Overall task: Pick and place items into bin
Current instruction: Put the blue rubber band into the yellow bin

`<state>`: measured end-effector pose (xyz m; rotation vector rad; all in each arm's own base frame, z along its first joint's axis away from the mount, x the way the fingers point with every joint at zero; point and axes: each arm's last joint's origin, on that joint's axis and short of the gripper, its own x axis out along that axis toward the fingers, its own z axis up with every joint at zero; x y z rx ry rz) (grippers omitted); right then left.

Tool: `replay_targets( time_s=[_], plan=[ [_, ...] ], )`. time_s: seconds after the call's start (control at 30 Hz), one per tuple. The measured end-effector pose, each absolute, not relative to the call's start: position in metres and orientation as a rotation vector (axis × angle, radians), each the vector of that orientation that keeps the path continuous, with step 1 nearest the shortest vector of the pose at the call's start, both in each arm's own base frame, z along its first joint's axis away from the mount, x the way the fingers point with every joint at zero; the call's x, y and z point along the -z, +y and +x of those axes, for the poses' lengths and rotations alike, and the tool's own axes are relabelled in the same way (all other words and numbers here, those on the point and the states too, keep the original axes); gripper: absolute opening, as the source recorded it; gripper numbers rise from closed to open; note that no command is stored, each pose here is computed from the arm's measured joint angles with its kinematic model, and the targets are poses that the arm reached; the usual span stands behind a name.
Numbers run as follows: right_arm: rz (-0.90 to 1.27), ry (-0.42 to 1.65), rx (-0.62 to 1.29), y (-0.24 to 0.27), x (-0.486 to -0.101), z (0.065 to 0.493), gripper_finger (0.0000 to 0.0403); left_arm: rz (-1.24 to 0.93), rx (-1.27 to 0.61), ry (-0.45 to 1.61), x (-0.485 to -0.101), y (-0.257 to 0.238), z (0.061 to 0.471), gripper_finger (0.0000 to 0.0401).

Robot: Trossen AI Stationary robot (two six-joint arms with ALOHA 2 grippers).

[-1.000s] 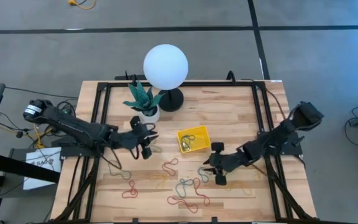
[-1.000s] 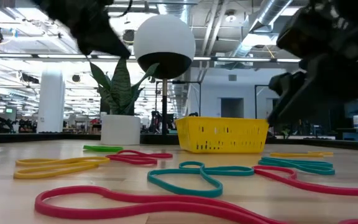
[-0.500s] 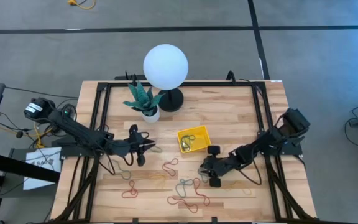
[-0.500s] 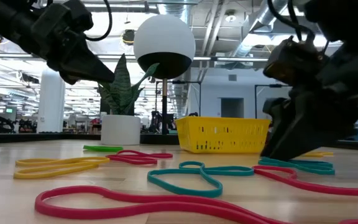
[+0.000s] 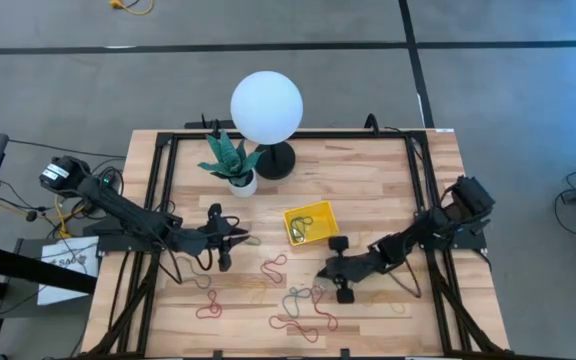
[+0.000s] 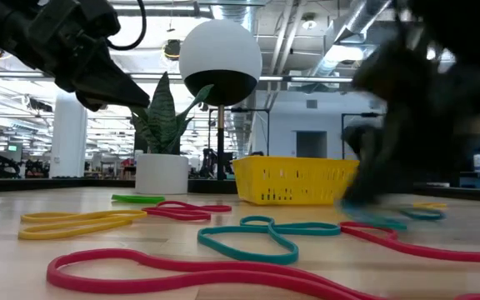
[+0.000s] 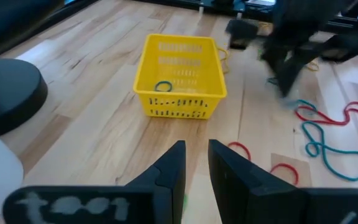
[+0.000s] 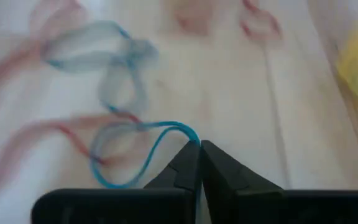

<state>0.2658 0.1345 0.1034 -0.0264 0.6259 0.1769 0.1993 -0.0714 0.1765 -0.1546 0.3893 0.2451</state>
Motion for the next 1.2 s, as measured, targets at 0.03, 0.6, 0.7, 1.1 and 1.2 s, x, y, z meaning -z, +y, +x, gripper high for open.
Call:
replay_targets(
  time_s=[0.03,0.6,0.7,1.1,1.2],
  plan=[
    [-0.035,0.553,-0.206,0.138,-0.116,0.269,0.0006,-0.154,-0.243,0.390,-0.176,-0.072,0.199,0.0057],
    [-0.190,0.312,0.372,0.068,-0.188,0.314,0.0001,-0.085,-0.331,0.363,-0.177,-0.071,0.198,0.0057],
    [-0.165,0.390,0.425,0.055,-0.167,0.319,0.0001,-0.080,-0.345,0.360,-0.177,-0.071,0.197,0.0057],
    [0.000,0.496,0.487,0.047,-0.120,0.325,0.0001,-0.080,-0.351,0.394,-0.173,-0.071,0.196,0.0057],
    [0.032,0.510,0.500,0.045,-0.113,0.326,0.0001,-0.082,-0.352,0.394,-0.173,-0.071,0.196,0.0057]
  ],
)
